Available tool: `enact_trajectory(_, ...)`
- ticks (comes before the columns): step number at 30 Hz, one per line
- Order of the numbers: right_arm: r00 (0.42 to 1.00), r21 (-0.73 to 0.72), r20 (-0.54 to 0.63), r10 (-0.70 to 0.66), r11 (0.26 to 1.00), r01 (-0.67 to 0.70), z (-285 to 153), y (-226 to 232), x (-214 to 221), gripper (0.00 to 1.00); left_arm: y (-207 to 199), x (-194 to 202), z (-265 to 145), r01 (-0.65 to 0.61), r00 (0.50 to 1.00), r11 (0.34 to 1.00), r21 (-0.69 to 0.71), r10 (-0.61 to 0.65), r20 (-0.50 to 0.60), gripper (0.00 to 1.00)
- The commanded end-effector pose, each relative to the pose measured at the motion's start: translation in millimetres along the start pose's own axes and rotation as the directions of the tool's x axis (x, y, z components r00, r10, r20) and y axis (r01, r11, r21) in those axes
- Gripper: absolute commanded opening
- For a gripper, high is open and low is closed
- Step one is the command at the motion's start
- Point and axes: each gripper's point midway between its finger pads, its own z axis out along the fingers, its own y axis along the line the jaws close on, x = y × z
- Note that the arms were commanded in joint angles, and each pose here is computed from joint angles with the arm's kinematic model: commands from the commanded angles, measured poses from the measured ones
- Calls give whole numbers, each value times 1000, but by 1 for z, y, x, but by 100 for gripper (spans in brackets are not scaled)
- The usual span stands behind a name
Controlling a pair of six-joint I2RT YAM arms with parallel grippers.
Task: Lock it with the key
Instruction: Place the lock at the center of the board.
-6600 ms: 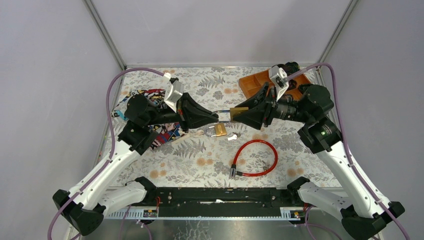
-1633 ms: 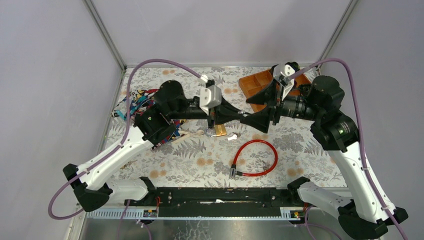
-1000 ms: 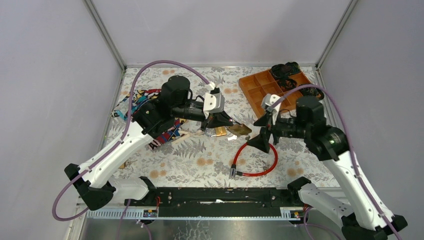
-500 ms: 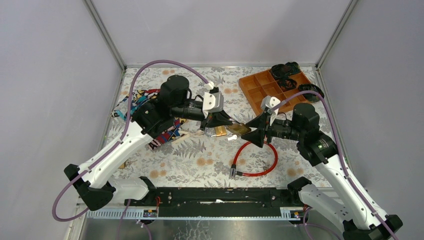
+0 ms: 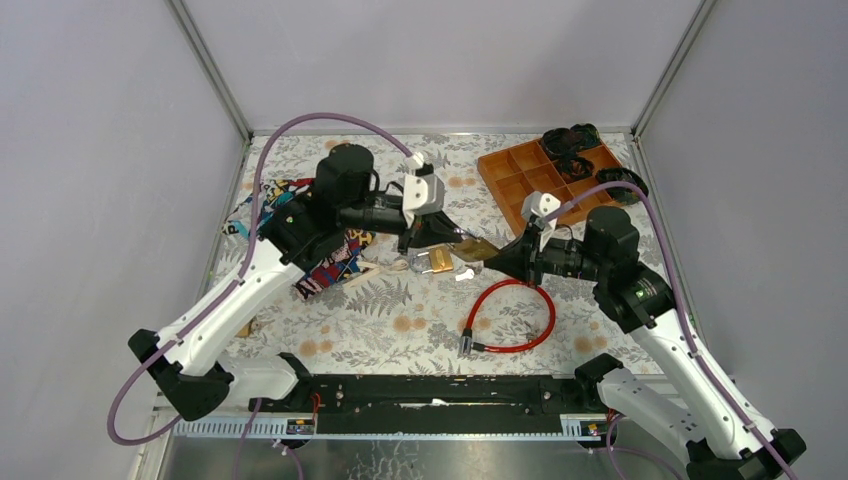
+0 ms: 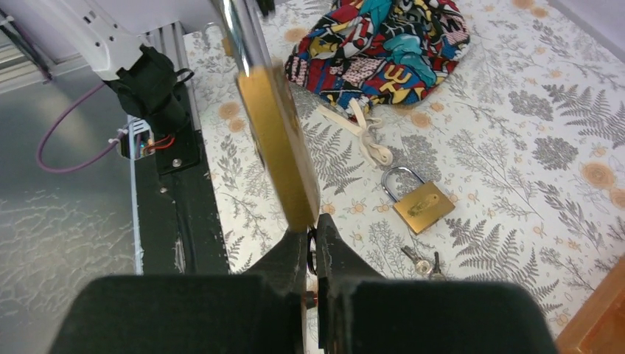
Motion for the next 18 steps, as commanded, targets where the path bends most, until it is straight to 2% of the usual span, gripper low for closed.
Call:
enact_trajectory(1, 996, 116, -77, 36, 993, -27, 0, -22, 36, 0, 26, -79, -35, -175, 969, 980, -96, 188, 159, 0)
enact_trajectory(6, 989, 173, -108, 98, 982, -79, 8, -35, 83, 0, 49, -116, -69, -246, 940, 949, -196, 283, 189, 0)
enact_trajectory(9, 984, 172, -94, 154, 976, -137, 14, -36, 93, 0, 53, -104, -76, -194, 962, 956, -220, 230, 150, 0)
enact_trajectory(11, 961, 160, -97, 259, 957, -241, 22, -34, 99, 0, 57, -53, -76, -10, 997, 966, -259, 29, 71, 0)
enact_trajectory(12, 939, 158, -99, 330, 937, -313, 26, -32, 103, 0, 56, -10, -75, 121, 993, 951, -284, -119, 24, 0)
enact_trajectory(14, 859, 149, -102, 501, 862, -485, 37, -25, 114, 0, 41, 72, -81, 356, 923, 878, -321, -384, -29, 0)
enact_trajectory(16, 814, 141, -121, 568, 822, -552, 51, -15, 125, 0, 16, 143, -86, 540, 807, 777, -324, -587, -61, 0)
enact_trajectory(18, 790, 147, -167, 590, 807, -571, 66, -2, 136, 0, -10, 184, -84, 631, 722, 716, -297, -683, -111, 0)
